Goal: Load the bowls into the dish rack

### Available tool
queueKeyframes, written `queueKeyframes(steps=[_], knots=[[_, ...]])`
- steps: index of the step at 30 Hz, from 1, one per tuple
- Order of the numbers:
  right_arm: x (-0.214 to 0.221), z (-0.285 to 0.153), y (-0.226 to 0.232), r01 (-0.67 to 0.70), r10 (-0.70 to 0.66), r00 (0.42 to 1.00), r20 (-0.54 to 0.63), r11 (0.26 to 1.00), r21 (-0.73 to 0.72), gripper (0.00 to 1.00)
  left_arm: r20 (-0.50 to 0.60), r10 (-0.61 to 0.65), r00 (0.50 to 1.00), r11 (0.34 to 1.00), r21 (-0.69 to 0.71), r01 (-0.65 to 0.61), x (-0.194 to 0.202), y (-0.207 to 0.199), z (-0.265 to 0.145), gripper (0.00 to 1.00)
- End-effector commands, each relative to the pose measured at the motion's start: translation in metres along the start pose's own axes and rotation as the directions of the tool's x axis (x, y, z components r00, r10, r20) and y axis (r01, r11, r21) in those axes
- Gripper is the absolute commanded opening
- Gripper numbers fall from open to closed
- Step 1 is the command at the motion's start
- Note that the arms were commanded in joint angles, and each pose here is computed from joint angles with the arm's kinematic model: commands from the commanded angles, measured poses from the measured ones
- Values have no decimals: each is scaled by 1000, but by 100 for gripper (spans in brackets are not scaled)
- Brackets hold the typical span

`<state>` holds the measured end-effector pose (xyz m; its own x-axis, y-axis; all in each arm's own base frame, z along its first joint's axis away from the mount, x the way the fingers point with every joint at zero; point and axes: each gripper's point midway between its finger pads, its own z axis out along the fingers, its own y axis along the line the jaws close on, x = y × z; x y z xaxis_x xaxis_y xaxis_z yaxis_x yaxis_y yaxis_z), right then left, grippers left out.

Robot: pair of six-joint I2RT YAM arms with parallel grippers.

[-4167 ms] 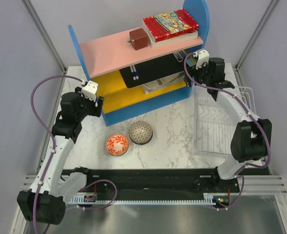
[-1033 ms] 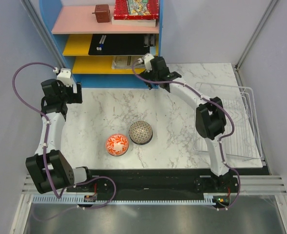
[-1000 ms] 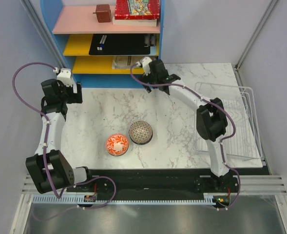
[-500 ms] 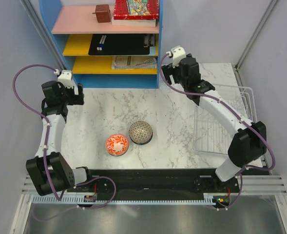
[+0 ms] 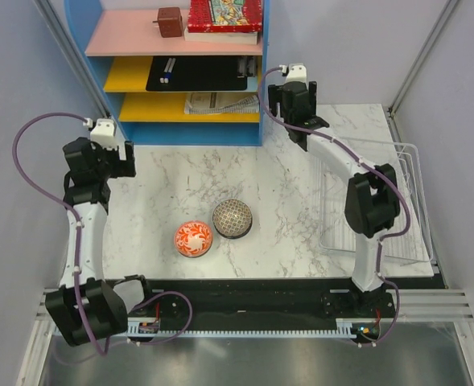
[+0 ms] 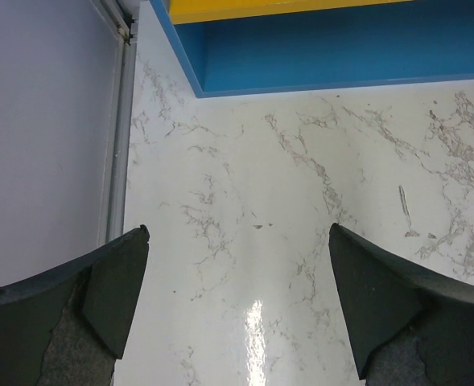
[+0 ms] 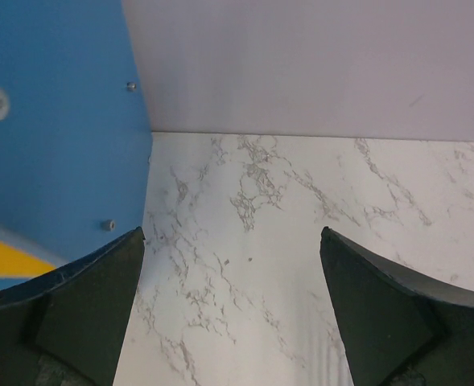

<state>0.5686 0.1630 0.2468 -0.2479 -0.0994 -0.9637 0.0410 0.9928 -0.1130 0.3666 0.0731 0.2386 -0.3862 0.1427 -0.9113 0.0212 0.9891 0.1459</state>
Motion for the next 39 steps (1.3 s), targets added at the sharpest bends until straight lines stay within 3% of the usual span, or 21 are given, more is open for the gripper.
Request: queueKeyframes(steps=[1, 8, 22, 33, 39], knots=[[-10, 31, -7, -127, 127, 992, 3, 991, 41, 97, 32, 21, 999, 998, -60, -19, -8, 5, -27, 100], [8, 68, 13, -168, 165, 985, -45, 982, -86, 97, -12, 40, 999, 990, -132, -42, 10, 12, -51, 100], [27, 81, 88, -202, 172, 978, -114, 913, -355, 96, -76, -9, 997, 988, -156, -3, 32, 9, -66, 100], [-5, 71, 148, -166, 167, 985, -40, 872, -460, 97, -74, 21, 997, 990, -137, -31, 32, 5, -75, 100], [5, 70, 174, -148, 151, 988, -36, 856, -495, 97, -77, 39, 996, 991, -127, -49, 26, 4, -81, 100]])
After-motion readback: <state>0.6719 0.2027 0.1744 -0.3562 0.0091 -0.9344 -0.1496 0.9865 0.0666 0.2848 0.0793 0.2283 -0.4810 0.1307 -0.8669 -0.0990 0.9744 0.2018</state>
